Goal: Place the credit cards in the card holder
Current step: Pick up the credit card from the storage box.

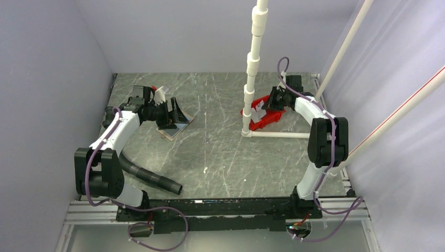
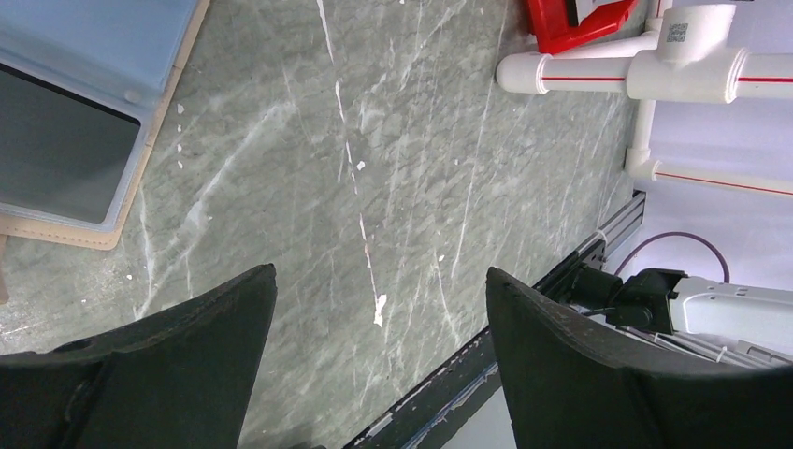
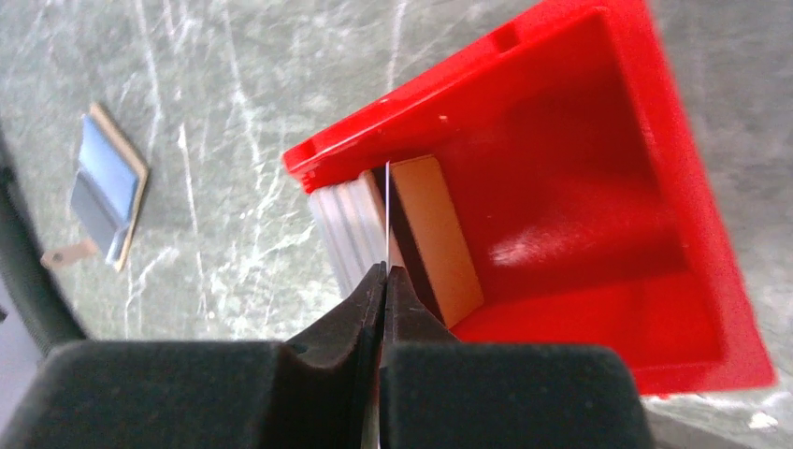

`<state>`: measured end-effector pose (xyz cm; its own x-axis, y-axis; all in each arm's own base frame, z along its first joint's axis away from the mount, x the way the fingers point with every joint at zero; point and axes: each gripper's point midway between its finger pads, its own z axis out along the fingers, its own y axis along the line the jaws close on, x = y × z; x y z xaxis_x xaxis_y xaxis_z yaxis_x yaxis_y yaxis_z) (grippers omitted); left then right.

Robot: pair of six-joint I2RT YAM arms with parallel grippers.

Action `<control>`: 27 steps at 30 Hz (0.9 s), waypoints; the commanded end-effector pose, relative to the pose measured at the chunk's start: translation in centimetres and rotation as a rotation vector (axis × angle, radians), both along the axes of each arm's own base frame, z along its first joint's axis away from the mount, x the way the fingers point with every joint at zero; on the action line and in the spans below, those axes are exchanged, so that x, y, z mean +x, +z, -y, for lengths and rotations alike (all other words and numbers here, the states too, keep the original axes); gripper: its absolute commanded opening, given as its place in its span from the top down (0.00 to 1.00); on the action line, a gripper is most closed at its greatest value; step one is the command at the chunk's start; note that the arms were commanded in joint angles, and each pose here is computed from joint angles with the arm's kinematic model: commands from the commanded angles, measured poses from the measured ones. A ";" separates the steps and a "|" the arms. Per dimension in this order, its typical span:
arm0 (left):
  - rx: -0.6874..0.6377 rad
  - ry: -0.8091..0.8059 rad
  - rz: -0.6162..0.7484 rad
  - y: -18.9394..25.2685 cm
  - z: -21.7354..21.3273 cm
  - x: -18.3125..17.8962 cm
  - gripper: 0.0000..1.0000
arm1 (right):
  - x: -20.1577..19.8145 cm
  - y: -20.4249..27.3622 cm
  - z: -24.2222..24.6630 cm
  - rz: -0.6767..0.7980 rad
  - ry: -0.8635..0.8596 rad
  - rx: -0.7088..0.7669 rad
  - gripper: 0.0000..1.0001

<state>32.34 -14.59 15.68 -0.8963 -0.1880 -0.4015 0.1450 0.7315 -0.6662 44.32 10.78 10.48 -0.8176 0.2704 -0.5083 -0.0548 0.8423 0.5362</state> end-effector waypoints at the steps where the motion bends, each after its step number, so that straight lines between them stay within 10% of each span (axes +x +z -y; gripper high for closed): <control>1: -0.023 -0.032 0.035 0.3 0.4 0.2 0.13 | 1.0 1.8 2.7 0.020 -0.192 -0.086 1.00; 10: -0.031 -0.037 0.028 0.2 0.5 0.2 0.13 | -0.6 3.3 8.8 -0.045 -0.717 -0.512 1.00; 27: -0.043 -0.045 0.027 0.3 0.7 0.1 0.13 | -4.0 2.0 13.0 -0.118 -0.905 -0.725 1.00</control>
<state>32.31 -14.92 15.40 -0.9019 -0.1824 -0.3916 0.1514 0.7154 -0.6821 42.09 0.45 12.17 -0.5436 0.4738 -0.6928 0.6868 0.7256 -0.0426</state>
